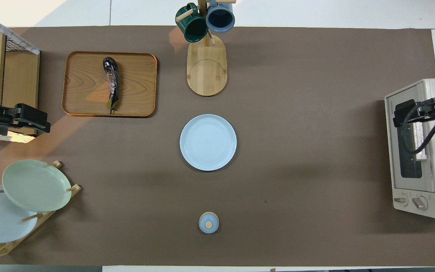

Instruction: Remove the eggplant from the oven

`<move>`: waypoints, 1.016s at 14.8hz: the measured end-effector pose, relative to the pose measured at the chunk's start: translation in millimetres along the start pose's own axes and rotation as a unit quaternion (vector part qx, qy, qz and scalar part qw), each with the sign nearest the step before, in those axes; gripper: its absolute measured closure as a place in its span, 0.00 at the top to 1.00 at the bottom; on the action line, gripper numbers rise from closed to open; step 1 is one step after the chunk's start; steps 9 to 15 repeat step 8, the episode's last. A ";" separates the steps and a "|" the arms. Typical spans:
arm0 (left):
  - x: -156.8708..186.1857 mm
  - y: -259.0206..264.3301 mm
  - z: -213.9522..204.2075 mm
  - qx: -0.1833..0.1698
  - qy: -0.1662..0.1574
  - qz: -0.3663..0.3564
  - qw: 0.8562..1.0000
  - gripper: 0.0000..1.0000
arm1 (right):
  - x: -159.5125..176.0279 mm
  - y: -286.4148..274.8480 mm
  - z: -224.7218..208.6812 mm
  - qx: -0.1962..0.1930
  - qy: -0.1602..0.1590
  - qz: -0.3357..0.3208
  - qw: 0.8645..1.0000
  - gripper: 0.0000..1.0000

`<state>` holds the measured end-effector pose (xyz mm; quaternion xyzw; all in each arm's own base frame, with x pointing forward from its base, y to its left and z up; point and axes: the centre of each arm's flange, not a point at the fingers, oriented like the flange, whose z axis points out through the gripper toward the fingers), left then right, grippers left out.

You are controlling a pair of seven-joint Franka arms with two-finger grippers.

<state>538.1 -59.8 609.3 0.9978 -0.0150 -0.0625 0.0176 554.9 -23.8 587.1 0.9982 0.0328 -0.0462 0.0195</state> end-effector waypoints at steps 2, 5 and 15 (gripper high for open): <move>-0.2 0.9 0.2 0.000 -0.001 0.001 1.000 1.00 | 0.0 0.0 0.0 0.000 0.000 0.000 1.000 1.00; -0.6 1.7 -2.2 0.000 0.001 0.002 1.000 1.00 | 0.0 0.0 -0.3 0.000 0.000 0.000 1.000 1.00; -1.0 1.8 -5.1 0.000 0.003 0.002 1.000 1.00 | 0.0 0.0 -0.4 0.000 0.000 0.000 1.000 1.00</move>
